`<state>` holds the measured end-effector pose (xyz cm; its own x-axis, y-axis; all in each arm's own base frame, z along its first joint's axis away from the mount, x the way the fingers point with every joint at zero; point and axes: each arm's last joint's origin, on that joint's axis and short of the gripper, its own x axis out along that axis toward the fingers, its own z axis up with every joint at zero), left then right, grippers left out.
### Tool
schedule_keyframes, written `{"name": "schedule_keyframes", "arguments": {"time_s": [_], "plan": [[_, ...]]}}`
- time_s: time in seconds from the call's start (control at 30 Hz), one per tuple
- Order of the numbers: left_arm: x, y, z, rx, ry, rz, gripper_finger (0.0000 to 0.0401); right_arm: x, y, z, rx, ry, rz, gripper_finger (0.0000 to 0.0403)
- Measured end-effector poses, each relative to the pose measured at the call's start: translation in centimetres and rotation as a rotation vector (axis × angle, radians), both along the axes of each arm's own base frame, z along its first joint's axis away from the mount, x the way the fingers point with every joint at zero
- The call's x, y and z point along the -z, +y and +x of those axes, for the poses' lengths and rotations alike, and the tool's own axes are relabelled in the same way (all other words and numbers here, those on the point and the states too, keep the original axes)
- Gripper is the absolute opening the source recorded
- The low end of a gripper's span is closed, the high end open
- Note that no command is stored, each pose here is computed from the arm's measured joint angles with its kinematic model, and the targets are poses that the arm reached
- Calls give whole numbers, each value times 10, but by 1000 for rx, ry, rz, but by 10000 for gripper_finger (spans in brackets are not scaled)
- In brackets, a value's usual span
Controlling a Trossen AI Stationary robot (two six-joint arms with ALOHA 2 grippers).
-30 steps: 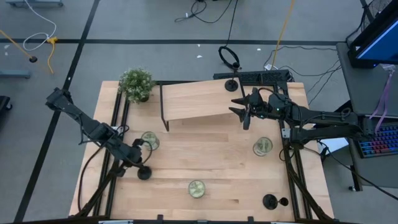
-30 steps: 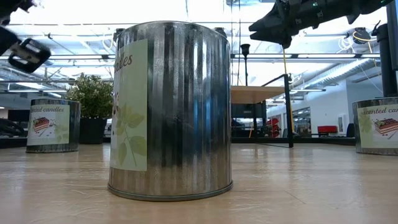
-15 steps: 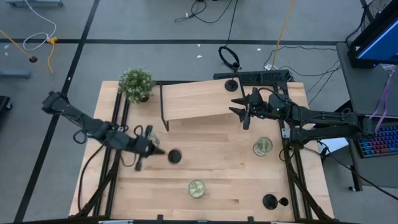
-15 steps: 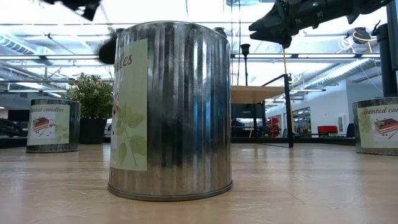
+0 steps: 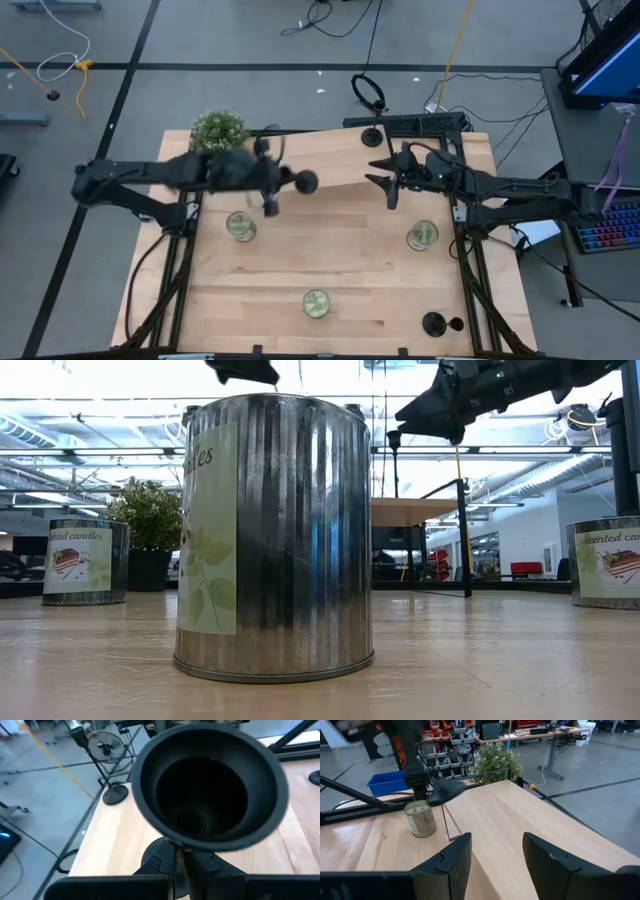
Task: Pick & Place candle stick holders
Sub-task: Put the top black candle holder on the shelf aligned with the black candle holder
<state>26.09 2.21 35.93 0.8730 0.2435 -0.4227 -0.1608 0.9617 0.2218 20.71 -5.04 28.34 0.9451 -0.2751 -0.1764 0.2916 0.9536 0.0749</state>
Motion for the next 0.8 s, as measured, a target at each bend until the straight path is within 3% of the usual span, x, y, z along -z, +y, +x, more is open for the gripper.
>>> {"name": "schedule_keyframes", "arguments": {"time_s": [0.13,0.4,0.57,0.8], "plan": [[-10,42,26,-22,66,-59,13,2,0,2,0,11,3,171],[2,129,65,-126,156,-179,13,3,-1,3,0,15,3,171],[17,162,72,-164,165,-235,13,3,-1,2,0,15,3,171],[20,182,63,-229,168,-258,15,4,-1,2,0,22,5,171]]}}
